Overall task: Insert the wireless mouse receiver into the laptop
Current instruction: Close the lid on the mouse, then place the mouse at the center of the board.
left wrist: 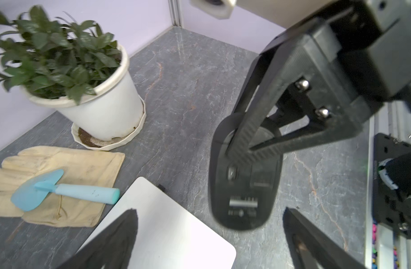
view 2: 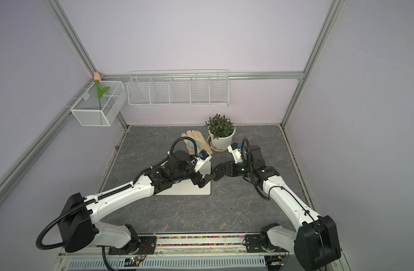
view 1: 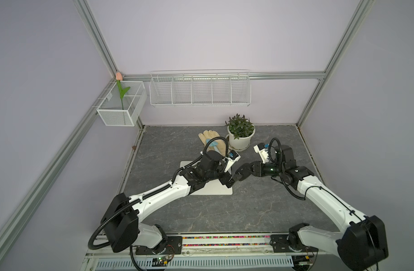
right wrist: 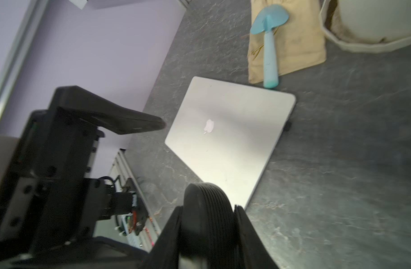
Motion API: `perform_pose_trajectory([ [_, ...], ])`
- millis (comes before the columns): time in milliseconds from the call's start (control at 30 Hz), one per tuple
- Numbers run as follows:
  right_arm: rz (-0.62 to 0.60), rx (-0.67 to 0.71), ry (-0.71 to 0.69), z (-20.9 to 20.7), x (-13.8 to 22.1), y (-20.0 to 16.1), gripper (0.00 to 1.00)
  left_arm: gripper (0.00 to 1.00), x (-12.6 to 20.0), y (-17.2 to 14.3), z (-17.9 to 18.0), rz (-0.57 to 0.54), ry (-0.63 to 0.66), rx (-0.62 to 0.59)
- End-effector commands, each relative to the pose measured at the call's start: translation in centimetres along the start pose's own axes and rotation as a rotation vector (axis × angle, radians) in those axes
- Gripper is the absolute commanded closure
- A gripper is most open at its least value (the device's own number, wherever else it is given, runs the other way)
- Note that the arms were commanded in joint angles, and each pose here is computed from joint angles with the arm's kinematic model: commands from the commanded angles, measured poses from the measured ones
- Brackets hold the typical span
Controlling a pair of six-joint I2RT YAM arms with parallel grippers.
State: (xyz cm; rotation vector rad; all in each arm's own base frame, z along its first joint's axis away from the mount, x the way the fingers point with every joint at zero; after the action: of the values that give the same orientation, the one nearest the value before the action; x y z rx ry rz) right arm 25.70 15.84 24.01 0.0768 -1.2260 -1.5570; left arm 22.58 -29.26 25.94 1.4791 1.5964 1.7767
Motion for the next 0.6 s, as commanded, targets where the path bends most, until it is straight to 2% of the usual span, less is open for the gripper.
perform_pose_trajectory([
  [0, 0.014, 0.336, -0.208, -0.8, 0.2, 0.7, 0.78, 0.02, 3.1, 0.7, 1.2, -0.061, -0.1, 0.209],
  [167, 0.037, 0.834, -0.419, -1.6, -1.6, -0.5, 0.74, 0.01, 6.6, 1.1, 4.0, -0.18, -0.164, 0.451],
  [300, 0.048, 1.288, -0.479, -1.8, -3.4, -3.1, 0.74, 0.01, 7.7, 0.4, 4.7, -0.205, -0.139, 0.494],
  [400, 0.114, 1.494, -0.482, -2.5, -4.3, -4.9, 0.72, 0.01, 7.9, -0.4, 4.6, -0.219, -0.126, 0.507],
  [467, 0.17, 1.582, -0.466, -3.1, -4.7, -6.2, 0.7, 0.01, 8.1, -0.9, 4.7, -0.228, -0.115, 0.513],
  [567, 0.234, 1.619, -0.398, -3.4, -5.1, -7.8, 0.68, 0.01, 8.3, -1.6, 4.7, -0.235, -0.093, 0.52],
])
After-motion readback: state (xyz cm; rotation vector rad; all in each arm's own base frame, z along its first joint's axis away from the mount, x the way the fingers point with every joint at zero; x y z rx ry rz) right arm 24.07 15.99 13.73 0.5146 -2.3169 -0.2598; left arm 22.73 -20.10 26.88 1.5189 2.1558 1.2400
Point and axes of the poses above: each gripper's point midway between its finger pads, its own x axis back along the fingers, its own z axis along the line the jaws close on, y = z × x, the point moved 7 cm from there along x, back along the fingers, and after that the axes turned 9 degrees about x, right-handed, at the moved point
